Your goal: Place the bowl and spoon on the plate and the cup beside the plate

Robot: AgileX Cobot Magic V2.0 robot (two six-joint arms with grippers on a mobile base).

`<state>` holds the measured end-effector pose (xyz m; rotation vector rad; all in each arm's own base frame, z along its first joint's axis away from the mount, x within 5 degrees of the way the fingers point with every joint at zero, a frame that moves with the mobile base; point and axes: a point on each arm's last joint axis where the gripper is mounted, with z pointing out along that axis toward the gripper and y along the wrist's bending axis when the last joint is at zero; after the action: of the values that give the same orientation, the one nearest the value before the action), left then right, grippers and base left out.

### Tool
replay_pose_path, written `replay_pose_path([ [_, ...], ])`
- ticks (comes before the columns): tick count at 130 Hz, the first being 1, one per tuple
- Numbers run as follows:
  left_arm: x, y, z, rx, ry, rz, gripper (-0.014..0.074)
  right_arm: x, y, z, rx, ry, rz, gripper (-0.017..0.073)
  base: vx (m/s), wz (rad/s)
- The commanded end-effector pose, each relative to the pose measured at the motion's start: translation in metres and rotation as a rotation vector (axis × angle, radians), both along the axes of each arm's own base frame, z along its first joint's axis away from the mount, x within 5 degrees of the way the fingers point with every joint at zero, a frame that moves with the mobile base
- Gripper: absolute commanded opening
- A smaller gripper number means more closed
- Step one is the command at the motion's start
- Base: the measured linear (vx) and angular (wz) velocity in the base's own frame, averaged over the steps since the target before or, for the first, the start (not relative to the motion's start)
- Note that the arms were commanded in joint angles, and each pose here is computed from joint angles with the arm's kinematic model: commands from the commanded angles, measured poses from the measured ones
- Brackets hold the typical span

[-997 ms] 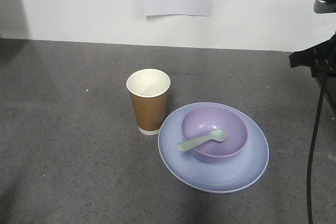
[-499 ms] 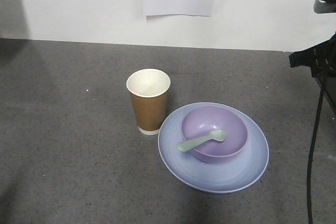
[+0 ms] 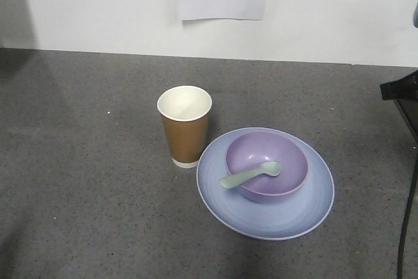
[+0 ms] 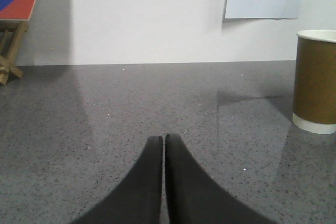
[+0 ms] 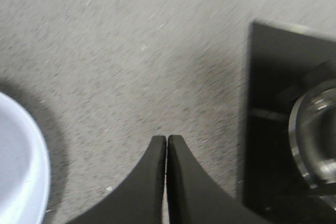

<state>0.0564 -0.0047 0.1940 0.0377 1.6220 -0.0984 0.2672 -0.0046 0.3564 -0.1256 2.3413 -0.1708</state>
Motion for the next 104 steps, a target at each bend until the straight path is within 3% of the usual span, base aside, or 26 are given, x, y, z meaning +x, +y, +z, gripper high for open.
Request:
replay_pose_path([
  [1,-0.001,0.000,0.004,-0.018,-0.077,-0.004,-0.0008,-0.027,-0.001,0.015,-0.019,-0.215,0.021,-0.0005,0.00,0.00],
  [23,-0.001,0.000,0.004,-0.018,-0.077,-0.004,-0.0008,-0.081,-0.002,-0.009,-0.024,-0.242,0.027,-0.0005,0.00,0.00],
  [52,-0.001,0.000,0.004,-0.018,-0.077,-0.004,-0.0008,-0.142,0.003,-0.042,0.090,-0.383,0.020,-0.0005,0.00,0.00],
  [76,-0.001,0.000,0.004,-0.018,-0.077,-0.004,-0.0008,-0.166,0.005,-0.080,0.110,-0.594,0.041,-0.0005,0.00,0.00],
  [104,-0.001,0.000,0.004,-0.018,-0.077,-0.004,-0.0008,-0.182,0.006,-0.117,0.143,-0.705,0.044,-0.0005,0.00,0.00],
])
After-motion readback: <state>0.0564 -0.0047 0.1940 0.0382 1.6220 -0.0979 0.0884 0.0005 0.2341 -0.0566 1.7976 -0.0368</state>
